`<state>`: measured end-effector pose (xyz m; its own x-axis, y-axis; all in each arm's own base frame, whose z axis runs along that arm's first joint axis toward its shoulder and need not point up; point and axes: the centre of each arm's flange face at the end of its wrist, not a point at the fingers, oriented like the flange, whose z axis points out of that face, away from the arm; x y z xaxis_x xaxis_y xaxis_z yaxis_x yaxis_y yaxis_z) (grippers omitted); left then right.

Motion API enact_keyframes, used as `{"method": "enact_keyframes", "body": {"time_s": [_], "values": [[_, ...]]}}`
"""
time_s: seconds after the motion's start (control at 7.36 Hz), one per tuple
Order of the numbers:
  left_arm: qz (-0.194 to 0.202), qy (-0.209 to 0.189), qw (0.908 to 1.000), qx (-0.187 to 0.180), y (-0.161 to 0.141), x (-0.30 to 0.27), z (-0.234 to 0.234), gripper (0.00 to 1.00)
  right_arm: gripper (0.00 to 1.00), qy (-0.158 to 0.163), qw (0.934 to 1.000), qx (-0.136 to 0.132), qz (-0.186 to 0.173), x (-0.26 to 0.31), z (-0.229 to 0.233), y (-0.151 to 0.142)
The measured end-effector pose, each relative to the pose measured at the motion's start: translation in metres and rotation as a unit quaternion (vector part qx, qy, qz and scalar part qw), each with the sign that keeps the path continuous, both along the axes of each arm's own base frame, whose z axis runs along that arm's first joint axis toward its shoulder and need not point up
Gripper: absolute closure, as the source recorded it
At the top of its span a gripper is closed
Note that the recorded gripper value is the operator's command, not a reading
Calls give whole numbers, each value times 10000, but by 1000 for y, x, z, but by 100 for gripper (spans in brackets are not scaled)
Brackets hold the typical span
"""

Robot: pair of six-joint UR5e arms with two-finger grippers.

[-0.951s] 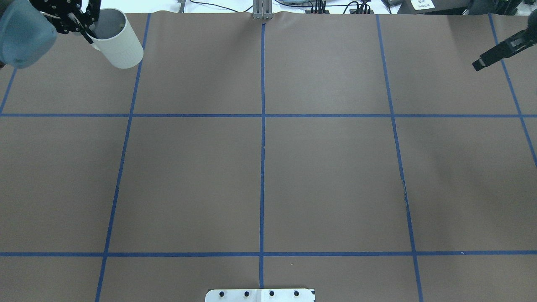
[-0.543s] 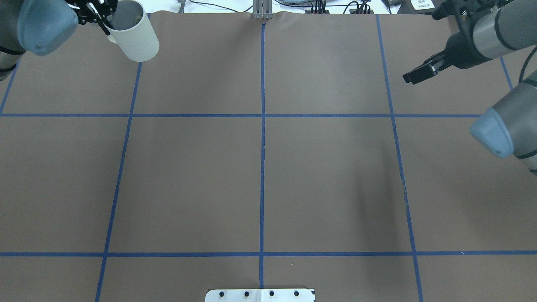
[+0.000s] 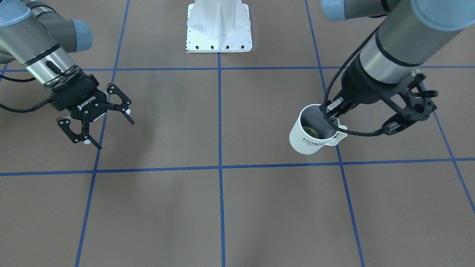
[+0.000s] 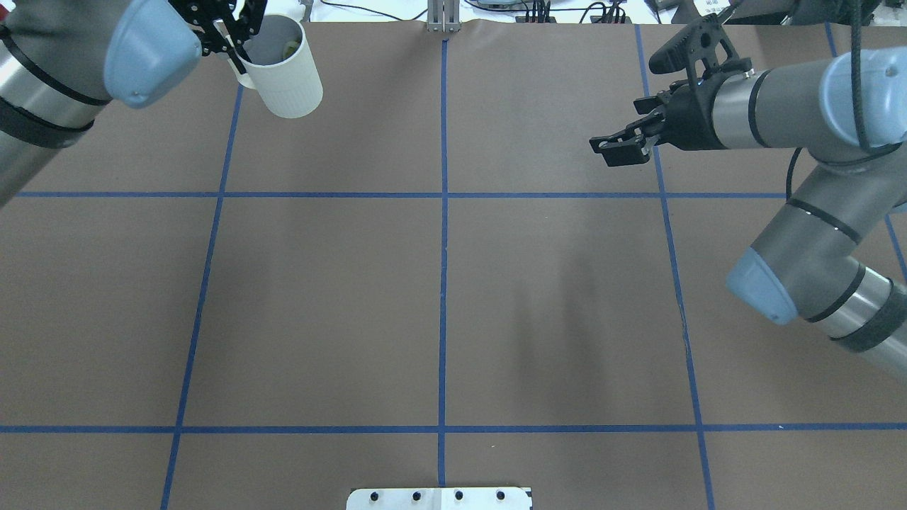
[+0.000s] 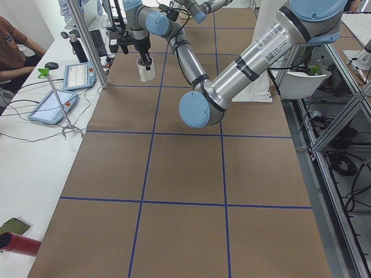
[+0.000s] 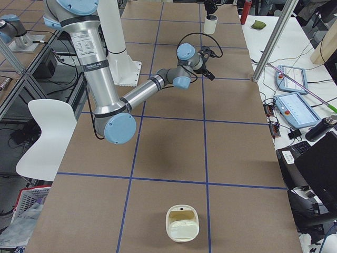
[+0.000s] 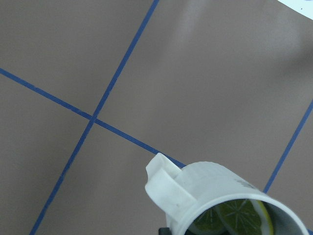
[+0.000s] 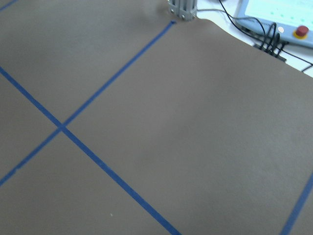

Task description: Left arm hands cup to right arm to dump lemon

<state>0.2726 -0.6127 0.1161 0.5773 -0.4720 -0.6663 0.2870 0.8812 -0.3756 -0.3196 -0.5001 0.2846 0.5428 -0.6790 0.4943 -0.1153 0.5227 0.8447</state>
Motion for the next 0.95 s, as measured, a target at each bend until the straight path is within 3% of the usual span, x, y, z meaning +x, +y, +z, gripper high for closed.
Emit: {"method": "enact_keyframes", "body": {"time_s": [0.27,0.54,0.68,0.95], "values": [[-40,48,9998,-182,-7,31,-39,100,1,-597,9967,457,292,-48,-19,35],[-149,46,9990,-417,-21,48,-64,100,1,-1239,9891,728,332,-78,-37,69],[-178,70,9988,-442,-25,51,-68,100,1,-1606,9835,759,334,-87,-42,84],[-106,273,9981,-535,-28,57,-73,100,1,-1900,9785,740,299,-95,-48,96]]}}
